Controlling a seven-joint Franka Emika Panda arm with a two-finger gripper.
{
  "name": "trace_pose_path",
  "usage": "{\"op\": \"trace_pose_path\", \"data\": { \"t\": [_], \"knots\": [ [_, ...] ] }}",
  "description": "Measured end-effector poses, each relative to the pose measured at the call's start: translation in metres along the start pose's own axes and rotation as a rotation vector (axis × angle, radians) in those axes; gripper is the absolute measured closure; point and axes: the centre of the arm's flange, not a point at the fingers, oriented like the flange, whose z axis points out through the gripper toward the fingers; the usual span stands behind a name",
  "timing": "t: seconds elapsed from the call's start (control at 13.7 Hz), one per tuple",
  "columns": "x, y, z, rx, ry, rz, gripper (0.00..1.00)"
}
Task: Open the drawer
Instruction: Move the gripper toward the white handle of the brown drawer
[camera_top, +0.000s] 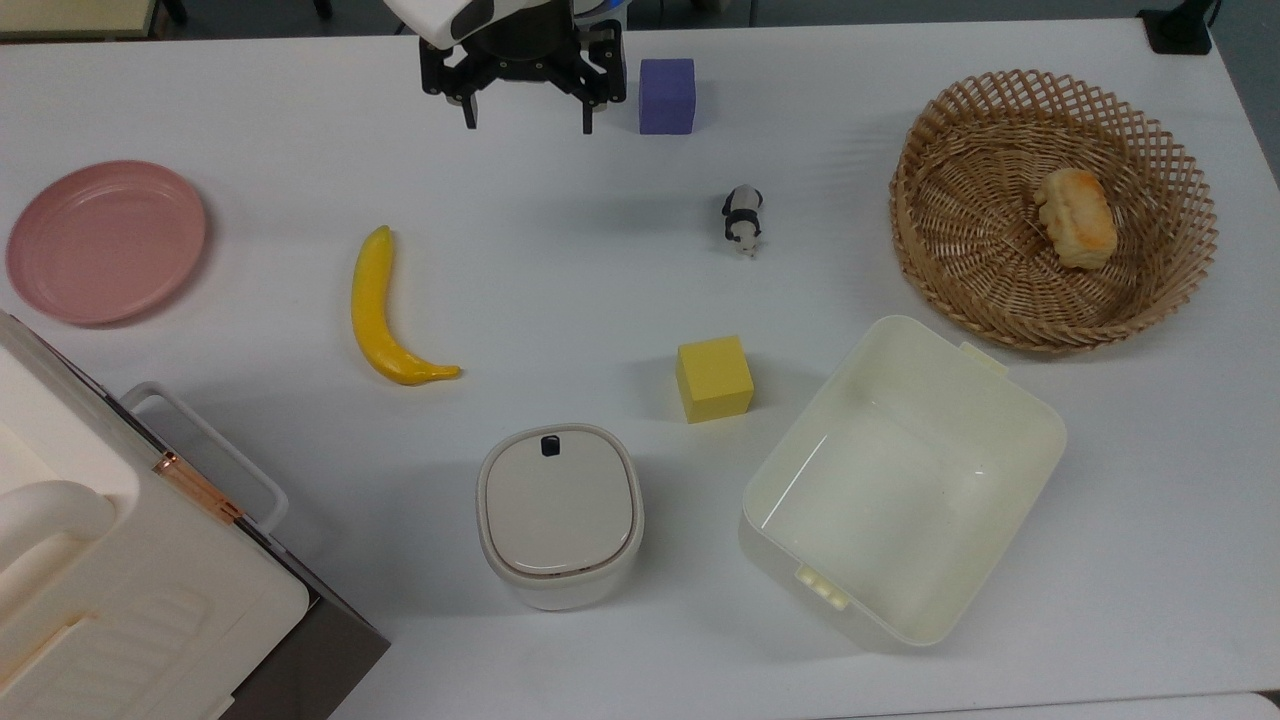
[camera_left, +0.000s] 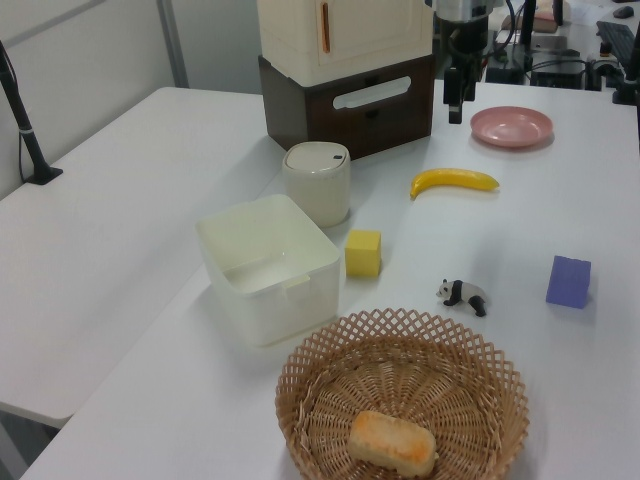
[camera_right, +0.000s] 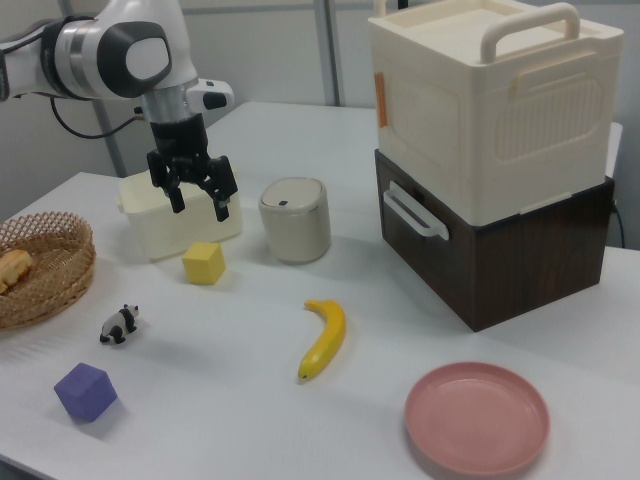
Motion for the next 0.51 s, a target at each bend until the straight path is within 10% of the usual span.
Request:
{"op": "trace_pose_path", "data": {
  "t": [0.51],
  "knots": [
    [0.012,0.009,0.005,-0.008,0.052,-0.073,0.0]
  ]
}}
